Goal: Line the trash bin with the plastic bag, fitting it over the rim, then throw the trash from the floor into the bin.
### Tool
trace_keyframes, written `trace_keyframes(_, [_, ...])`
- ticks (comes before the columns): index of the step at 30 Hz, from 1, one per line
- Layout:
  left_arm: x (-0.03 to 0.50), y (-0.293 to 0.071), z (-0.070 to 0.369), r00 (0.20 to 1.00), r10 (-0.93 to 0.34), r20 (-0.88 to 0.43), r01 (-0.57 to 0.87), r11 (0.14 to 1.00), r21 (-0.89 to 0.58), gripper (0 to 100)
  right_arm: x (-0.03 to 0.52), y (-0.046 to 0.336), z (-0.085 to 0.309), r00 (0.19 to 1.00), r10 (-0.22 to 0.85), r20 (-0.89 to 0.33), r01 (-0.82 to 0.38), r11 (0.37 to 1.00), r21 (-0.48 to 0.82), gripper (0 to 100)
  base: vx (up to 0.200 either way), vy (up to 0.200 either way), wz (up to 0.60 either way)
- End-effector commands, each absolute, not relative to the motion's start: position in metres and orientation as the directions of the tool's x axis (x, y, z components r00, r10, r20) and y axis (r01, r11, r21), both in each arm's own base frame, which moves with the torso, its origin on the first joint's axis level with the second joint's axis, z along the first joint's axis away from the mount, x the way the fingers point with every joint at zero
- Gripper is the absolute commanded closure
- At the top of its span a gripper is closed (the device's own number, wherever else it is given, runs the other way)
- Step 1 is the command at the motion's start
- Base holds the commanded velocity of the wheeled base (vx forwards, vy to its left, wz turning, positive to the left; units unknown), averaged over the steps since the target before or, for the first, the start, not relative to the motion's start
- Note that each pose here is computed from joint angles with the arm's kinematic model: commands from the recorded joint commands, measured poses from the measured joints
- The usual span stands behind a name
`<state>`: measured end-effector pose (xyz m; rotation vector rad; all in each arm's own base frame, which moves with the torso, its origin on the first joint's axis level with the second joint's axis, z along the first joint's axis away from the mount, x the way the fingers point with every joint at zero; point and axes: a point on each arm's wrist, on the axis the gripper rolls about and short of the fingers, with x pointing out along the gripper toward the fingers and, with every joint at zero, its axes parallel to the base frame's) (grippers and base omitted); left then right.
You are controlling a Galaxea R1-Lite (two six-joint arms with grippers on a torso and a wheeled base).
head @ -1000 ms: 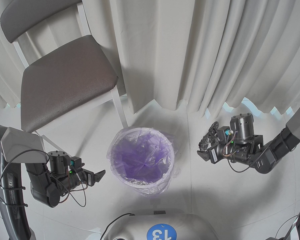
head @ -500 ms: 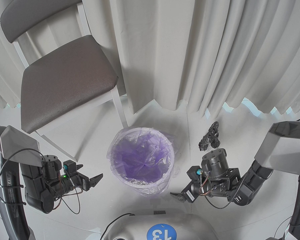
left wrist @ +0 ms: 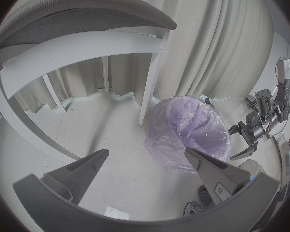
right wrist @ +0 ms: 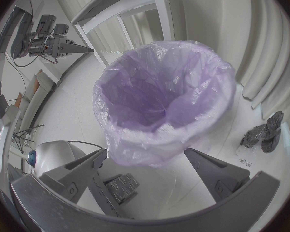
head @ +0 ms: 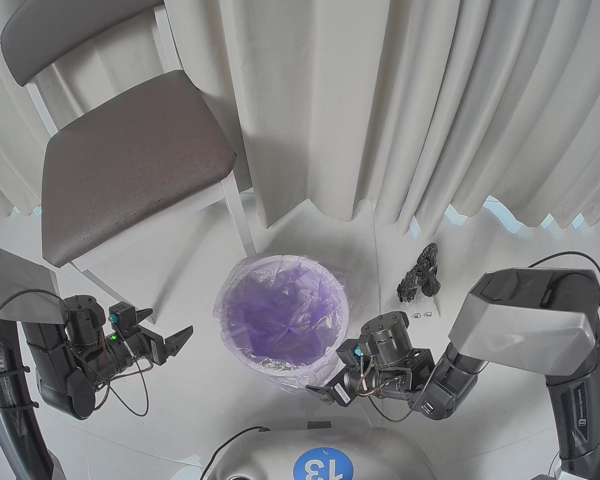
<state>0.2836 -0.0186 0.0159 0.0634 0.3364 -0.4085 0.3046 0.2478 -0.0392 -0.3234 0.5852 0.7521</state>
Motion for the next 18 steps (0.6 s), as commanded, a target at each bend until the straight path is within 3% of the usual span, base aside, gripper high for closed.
trace_keyframes(1, [0.284, -0.018, 0.02, 0.872, -0.378, -0.311, 0.399, 0.917, 0.003, 0, 0.309, 0.258, -0.054, 0.575, 0.548, -0.607, -0.725, 0.685, -0.068, 0, 0.0, 0.0, 0.0])
trace_keyframes(9, [0.284, -0.019, 0.019, 0.868, -0.385, -0.314, 0.405, 0.914, 0.0, 0, 0.315, 0.262, -0.061, 0.583, 0.545, -0.602, -0.72, 0.69, -0.072, 0, 0.0, 0.0, 0.0])
trace_keyframes(10, [0.284, -0.019, 0.019, 0.867, -0.386, -0.314, 0.407, 0.914, 0.0, 0, 0.316, 0.261, -0.06, 0.585, 0.544, -0.601, -0.718, 0.693, -0.072, 100, 0.0, 0.0, 0.0])
trace_keyframes(18, [0.284, -0.019, 0.017, 0.866, -0.385, -0.318, 0.405, 0.914, -0.001, 0, 0.332, 0.242, -0.061, 0.609, 0.504, -0.612, -0.681, 0.728, -0.078, 100, 0.0, 0.0, 0.0])
